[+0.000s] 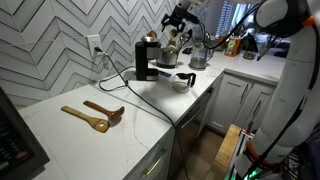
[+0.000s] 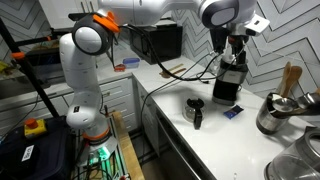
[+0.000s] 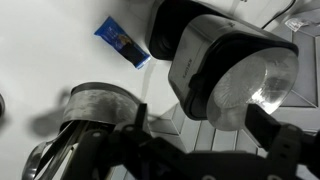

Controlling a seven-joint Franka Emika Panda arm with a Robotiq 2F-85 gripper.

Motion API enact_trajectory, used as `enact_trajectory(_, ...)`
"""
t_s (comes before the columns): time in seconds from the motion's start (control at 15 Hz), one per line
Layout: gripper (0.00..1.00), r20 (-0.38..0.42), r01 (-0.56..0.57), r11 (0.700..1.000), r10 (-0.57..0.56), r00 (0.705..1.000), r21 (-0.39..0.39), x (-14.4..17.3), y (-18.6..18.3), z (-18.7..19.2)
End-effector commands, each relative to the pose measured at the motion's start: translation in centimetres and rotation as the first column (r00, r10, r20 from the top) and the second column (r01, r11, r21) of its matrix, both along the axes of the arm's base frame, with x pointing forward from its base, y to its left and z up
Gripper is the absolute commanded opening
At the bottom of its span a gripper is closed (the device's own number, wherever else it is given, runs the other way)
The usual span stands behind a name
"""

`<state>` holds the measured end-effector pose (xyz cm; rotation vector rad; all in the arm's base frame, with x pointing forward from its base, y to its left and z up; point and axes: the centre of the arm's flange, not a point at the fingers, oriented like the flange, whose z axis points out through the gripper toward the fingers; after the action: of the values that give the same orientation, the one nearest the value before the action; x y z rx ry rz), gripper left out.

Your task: Remove the silver plate from the coffee maker and put it on its drip tray

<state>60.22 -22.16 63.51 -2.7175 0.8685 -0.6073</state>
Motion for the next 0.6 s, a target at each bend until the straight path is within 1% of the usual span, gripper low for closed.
enact_trajectory(0.0,1.0,0.046,-0.043,0.995,0.039,0.998,0.088,0.1,-1.1,-1.8)
enact_trajectory(0.4,1.0,0.089,-0.074,0.976,0.056,0.994,0.207,1.7,-2.1,-3.8)
enact_trajectory(0.53,1.0,0.083,-0.08,0.973,0.063,0.995,0.217,2.3,-2.2,-4.5)
